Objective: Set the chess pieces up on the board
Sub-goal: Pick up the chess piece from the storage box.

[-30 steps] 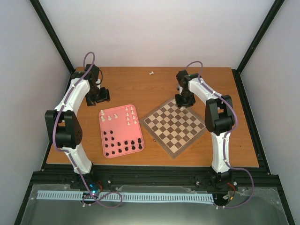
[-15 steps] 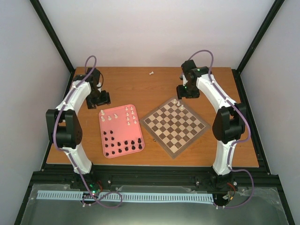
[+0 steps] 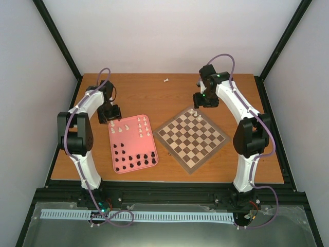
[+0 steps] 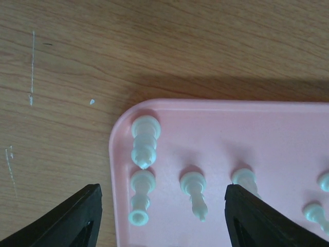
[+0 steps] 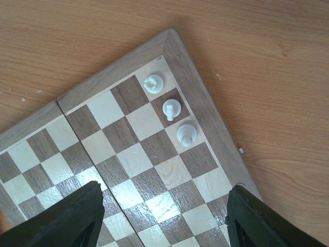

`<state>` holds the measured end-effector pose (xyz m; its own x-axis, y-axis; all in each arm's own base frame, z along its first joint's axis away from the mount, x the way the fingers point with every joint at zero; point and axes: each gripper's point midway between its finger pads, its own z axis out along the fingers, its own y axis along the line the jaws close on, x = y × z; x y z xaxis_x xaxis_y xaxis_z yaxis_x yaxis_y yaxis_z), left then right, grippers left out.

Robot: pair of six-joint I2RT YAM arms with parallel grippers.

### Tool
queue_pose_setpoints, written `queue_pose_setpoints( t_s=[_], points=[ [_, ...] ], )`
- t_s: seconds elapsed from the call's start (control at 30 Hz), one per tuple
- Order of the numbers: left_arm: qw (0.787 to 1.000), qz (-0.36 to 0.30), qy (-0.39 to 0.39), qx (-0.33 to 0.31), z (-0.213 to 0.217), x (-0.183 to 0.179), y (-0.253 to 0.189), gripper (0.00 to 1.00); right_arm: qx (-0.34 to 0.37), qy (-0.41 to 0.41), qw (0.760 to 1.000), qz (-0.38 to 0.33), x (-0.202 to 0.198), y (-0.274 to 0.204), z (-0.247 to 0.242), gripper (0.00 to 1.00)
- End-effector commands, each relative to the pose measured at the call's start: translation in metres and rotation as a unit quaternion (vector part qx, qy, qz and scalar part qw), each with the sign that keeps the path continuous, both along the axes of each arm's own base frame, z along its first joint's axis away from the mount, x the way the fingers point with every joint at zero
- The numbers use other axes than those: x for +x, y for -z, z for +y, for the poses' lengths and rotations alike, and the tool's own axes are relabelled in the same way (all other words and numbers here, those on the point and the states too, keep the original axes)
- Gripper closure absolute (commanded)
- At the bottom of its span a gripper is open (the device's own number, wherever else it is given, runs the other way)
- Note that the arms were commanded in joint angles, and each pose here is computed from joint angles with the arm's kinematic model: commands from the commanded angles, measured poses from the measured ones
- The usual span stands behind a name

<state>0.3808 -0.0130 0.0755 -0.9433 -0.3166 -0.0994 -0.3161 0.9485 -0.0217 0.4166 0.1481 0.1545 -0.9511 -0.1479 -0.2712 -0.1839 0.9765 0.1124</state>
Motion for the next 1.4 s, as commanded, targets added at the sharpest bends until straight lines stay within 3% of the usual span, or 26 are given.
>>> queue_pose_setpoints(
  t_s=[0.0,0.43,0.63,0.73,0.97,1.1,1.37],
  points=[
    [1.000,-0.005,-0.016,0.005,0.009,0.010,0.009,0.33,0.004,-0.004,1.000,-0.007,0.000,-0.010,-0.001,0.34],
    [1.000,0.008,-0.020,0.000,0.014,0.023,0.026,0.44,-0.003,0.001,1.000,0.001,-0.001,-0.004,-0.003,0.34],
    [1.000,0.008,-0.020,-0.004,0.013,0.027,0.026,0.66,-0.004,0.001,1.000,0.004,0.001,0.000,-0.003,0.34],
    [1.000,0.005,-0.020,-0.006,0.012,0.030,0.025,0.73,-0.005,0.001,1.000,0.008,0.000,0.002,-0.003,0.34],
    [1.000,0.015,-0.018,-0.007,0.012,0.027,0.031,0.74,-0.006,0.000,1.000,0.013,0.001,0.006,-0.003,0.34],
    [1.000,0.018,-0.017,-0.007,0.012,0.024,0.032,0.82,-0.007,-0.001,1.000,0.015,0.001,0.008,-0.003,0.34],
    [1.000,0.016,-0.014,-0.009,0.011,0.022,0.026,0.85,-0.008,0.001,1.000,0.017,-0.001,0.010,-0.003,0.34]
  ],
)
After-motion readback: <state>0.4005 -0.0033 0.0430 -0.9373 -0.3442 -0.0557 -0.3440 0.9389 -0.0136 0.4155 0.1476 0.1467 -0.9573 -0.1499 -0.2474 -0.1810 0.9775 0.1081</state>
